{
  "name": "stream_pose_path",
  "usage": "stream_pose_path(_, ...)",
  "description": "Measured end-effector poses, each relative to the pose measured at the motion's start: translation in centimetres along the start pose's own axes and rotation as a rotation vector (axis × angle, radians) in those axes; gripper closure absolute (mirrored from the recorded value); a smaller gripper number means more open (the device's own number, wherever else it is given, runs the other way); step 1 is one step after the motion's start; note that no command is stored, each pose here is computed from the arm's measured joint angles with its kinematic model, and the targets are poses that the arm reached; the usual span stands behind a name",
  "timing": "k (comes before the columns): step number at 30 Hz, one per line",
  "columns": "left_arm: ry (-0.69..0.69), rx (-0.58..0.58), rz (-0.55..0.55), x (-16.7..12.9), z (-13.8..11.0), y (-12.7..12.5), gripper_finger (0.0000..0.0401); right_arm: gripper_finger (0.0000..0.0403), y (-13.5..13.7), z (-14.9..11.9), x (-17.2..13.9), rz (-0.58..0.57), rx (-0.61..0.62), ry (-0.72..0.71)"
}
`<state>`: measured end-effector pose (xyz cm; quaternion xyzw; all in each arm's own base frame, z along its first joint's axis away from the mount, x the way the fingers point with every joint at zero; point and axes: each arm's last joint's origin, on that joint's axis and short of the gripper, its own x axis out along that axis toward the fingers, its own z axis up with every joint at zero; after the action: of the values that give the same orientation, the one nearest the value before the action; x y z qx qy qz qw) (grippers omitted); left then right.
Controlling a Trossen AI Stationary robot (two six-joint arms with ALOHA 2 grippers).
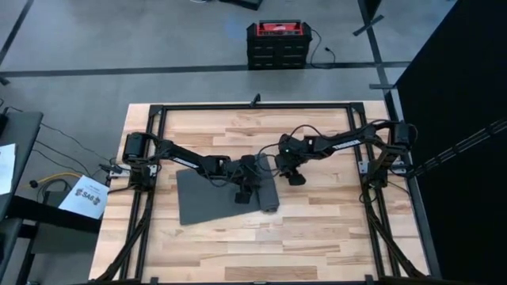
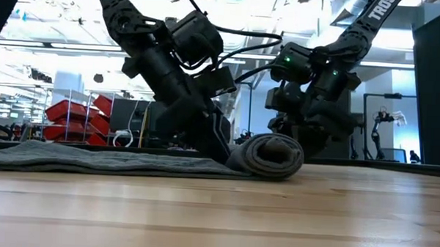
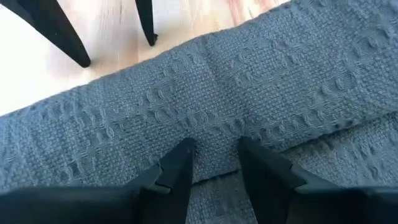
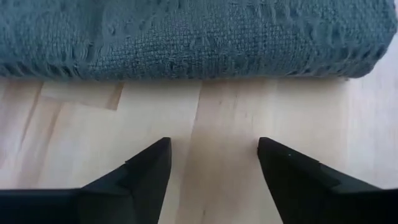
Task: Roll towel
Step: Roll the gray towel
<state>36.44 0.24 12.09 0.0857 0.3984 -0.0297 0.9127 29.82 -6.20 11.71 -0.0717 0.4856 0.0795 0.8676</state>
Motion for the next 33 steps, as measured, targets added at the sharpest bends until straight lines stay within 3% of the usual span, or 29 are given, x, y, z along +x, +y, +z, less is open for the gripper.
stream_pose_path(5, 0.010, -0.014, -0.002, 0.0, -0.1, 0.0, 0.0283, 0.0171, 0.5, 0.2, 0.1, 0.028, 0.060, -0.011)
stream_pose_path(17, 0.032, -0.008, -0.005, 0.0, -0.3, -0.1, 0.0283, 0.0176, 1.2, 1.1, 2.4, 0.113, 0.065, -0.129)
stream_pose_path(33, 0.038, 0.002, 0.020, -0.6, -0.1, 0.1, 0.0283, 0.0176, 0.9, 2.9, 0.7, 0.082, 0.047, -0.193)
